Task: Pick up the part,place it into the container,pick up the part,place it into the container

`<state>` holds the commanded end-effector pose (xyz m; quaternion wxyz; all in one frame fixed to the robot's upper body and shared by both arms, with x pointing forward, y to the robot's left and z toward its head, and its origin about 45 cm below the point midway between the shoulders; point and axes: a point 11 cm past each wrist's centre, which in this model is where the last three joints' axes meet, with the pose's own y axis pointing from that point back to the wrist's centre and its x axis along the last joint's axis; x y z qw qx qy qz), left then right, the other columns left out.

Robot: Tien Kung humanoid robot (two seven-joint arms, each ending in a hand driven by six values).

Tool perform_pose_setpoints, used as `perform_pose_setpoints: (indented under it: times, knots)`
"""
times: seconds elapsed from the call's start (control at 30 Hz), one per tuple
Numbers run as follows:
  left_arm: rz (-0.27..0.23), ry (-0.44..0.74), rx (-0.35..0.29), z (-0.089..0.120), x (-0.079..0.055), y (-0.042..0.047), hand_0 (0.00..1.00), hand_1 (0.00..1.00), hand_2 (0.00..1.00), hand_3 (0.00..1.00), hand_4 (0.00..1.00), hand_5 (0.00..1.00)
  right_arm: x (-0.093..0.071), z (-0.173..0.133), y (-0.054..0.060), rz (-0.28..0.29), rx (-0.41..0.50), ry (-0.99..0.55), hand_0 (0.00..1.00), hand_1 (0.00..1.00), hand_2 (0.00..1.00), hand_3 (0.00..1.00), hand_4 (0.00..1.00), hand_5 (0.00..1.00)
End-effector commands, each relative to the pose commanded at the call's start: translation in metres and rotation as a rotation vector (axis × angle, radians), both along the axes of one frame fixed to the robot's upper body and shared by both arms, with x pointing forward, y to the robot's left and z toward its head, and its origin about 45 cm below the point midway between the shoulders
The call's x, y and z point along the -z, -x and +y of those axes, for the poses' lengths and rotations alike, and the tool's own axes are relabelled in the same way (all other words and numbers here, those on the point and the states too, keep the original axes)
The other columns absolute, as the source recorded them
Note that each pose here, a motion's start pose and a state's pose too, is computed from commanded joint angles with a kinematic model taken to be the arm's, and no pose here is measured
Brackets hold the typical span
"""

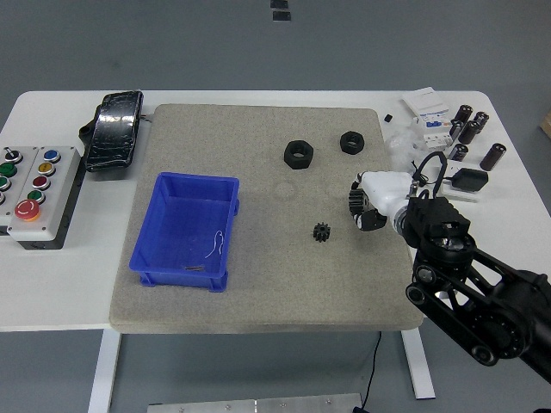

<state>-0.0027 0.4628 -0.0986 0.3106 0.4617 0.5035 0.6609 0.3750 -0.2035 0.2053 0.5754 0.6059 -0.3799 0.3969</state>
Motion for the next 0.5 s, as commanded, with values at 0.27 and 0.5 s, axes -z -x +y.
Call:
perform_pose_setpoints:
  times: [0.27,0.5]
  knots:
    - [0.006,0.003,-0.002,-0.001,0.001,0.0007,0.626,0.632,0.607,0.638,0.607,0.342,-0.014,0.055,-0.009,-0.062,-0.090,-0.102,0.206,0.286,0.398,0.526,0.321,0.002]
    - [0.011,0.005,-0.003,-0.002,0.001,0.0004,0.626,0.632,0.607,0.638,0.607,0.343,-0.019,0.126,0.001,-0.087,-0.261,-0.329,0.393,0.486,0.553,0.614,0.285,0.002]
